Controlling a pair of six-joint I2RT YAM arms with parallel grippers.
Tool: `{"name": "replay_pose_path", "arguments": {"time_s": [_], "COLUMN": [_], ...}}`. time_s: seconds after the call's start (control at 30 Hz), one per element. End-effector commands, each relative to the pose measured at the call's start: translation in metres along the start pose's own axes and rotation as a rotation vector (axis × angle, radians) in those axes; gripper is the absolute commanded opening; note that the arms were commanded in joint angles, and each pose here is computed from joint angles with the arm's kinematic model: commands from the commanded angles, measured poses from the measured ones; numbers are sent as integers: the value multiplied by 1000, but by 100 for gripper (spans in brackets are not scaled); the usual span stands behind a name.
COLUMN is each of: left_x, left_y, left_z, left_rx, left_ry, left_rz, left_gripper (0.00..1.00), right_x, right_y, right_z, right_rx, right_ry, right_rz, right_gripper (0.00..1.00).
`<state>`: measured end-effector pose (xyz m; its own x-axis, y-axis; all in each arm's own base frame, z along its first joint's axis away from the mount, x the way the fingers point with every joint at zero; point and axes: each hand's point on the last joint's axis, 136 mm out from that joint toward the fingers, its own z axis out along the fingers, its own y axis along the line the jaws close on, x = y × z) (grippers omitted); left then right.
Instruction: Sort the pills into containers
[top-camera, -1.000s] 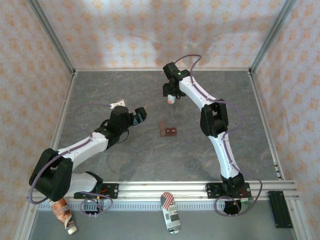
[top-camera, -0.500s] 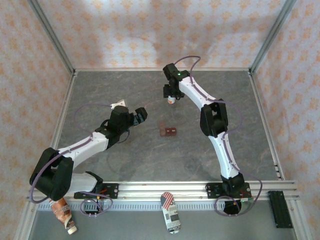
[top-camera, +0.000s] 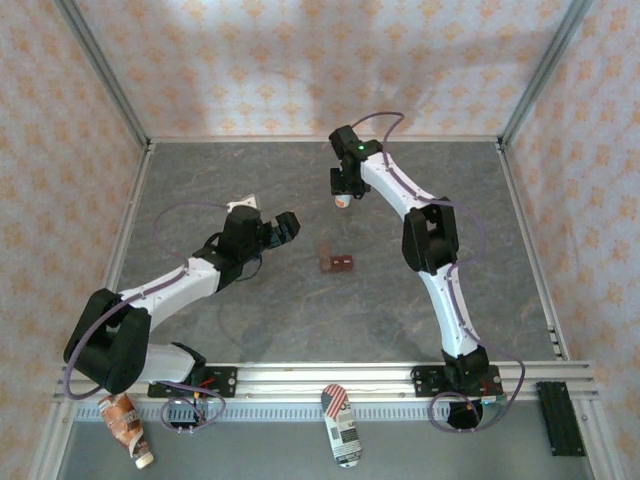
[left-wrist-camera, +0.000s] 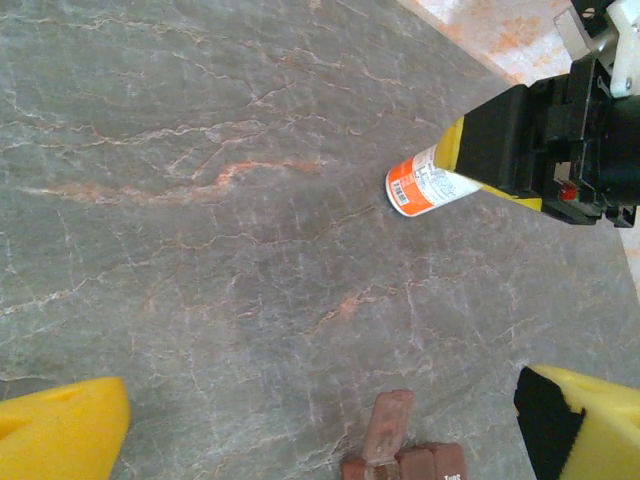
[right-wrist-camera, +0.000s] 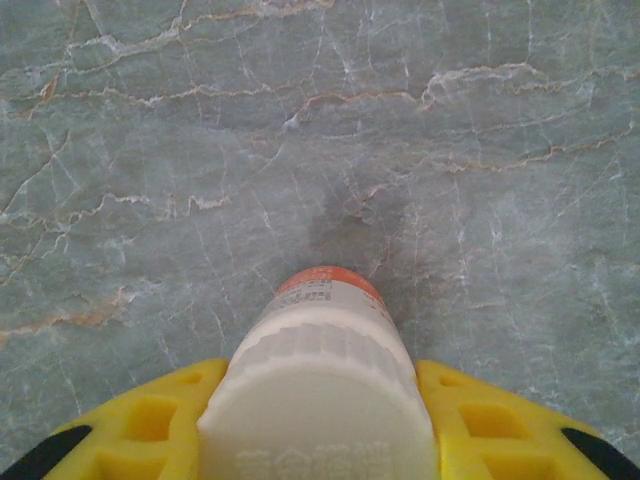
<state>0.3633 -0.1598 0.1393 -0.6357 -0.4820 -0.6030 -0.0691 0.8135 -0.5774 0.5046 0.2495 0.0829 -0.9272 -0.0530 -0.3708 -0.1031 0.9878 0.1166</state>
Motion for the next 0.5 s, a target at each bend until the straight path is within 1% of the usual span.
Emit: {"name": "replay_pose_path", "arguments": {"time_s": [0.0, 0.1, 0.23, 0.37, 0.47], "left_x": [-9, -18, -35, -51, -54], "left_y": [3, 5, 7, -8, -22], "left_z": [-5, -13, -21, -25, -22], "left_rx": [-67, -109, -173, -133, -67], "left_ry": [20, 11, -27, -90, -121], "left_rz": [65, 161, 335, 471, 555], "left_gripper": [100, 100, 100, 100, 100], "right_x": [-12, -12, -4, 9, 21], "right_y": [10, 15, 23, 32, 35], "right_z": [-53, -78, -112, -143, -163], "right_rx": [-71, -109, -180, -261, -306], "right_ry": [-59, -78, -75, -55, -47], "right_rz": [18, 21, 16, -8, -27], "right_gripper": [32, 32, 32, 31, 31]}}
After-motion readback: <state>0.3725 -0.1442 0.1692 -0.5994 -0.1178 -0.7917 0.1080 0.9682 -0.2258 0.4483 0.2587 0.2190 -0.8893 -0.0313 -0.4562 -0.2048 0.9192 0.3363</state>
